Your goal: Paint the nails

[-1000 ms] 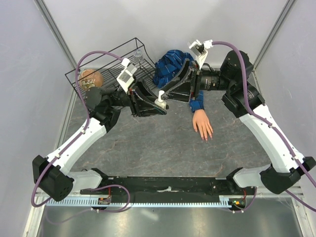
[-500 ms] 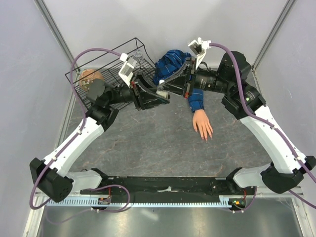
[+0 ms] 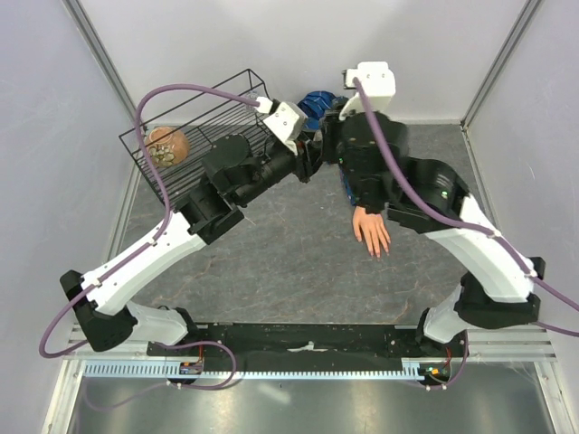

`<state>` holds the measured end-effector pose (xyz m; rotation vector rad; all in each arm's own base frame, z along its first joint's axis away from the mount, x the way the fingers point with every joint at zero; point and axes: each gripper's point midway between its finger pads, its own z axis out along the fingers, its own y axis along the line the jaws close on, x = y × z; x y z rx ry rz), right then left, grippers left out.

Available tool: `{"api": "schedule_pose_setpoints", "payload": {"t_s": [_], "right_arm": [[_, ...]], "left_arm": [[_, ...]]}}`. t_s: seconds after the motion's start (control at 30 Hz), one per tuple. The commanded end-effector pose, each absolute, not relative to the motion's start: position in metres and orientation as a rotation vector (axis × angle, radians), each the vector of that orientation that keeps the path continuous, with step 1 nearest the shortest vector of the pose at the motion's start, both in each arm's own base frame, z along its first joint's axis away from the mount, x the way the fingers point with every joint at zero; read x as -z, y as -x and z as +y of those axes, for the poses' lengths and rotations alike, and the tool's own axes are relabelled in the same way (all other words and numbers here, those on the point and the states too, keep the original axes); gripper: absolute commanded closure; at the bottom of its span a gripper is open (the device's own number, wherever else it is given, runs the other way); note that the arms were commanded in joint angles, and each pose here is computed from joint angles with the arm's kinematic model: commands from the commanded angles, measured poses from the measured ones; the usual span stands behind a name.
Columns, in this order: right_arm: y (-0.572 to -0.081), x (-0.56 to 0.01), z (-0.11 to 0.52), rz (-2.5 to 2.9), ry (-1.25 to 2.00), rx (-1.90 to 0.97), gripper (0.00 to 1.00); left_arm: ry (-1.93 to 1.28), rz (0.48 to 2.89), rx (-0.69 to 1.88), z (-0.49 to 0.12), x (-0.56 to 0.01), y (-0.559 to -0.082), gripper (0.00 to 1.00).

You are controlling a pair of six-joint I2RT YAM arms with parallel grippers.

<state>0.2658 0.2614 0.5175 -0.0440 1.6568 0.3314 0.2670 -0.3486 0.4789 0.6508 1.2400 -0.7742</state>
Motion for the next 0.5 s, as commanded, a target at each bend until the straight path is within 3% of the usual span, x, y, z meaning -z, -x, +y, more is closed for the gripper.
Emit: {"api": "schedule_pose_setpoints", "payload": {"t_s": [0.0,0.03,0.07,0.13,0.17,0.2,0.47], "right_arm": [[-0.246,-0.472,0.284,1.785,0.219,-0.260,0.72],[-0.242,-0.482,0.279,1.765,0.232,-0.289,0.61],[-0.241,-0.490,0.281,1.740,0.247,-0.318,0.41],[-0.232,-0.510,0.276,1.681,0.310,-0.402,0.23],[-0.230,-0.509,0.275,1.675,0.343,-0.422,0.09],[-0.222,-0.512,0.281,1.654,0.424,-0.488,0.04],[-0.162,-0.539,0.270,1.429,0.789,-0.831,0.02]], "left_arm": [[-0.674,1.183,0.691,-0.347,-0.490,-0.277,0.98],[-0.709,1.185,0.706,-0.348,-0.487,-0.272,0.98],[-0.728,1.183,0.733,-0.348,-0.486,-0.266,0.98],[-0.801,1.168,0.825,-0.345,-0.481,-0.249,0.98],[-0.809,1.175,0.886,-0.343,-0.479,-0.243,0.98],[-0.847,1.198,0.969,-0.341,-0.467,-0.236,0.98],[-1.004,1.080,1.342,-0.308,-0.474,-0.170,0.98]]}}
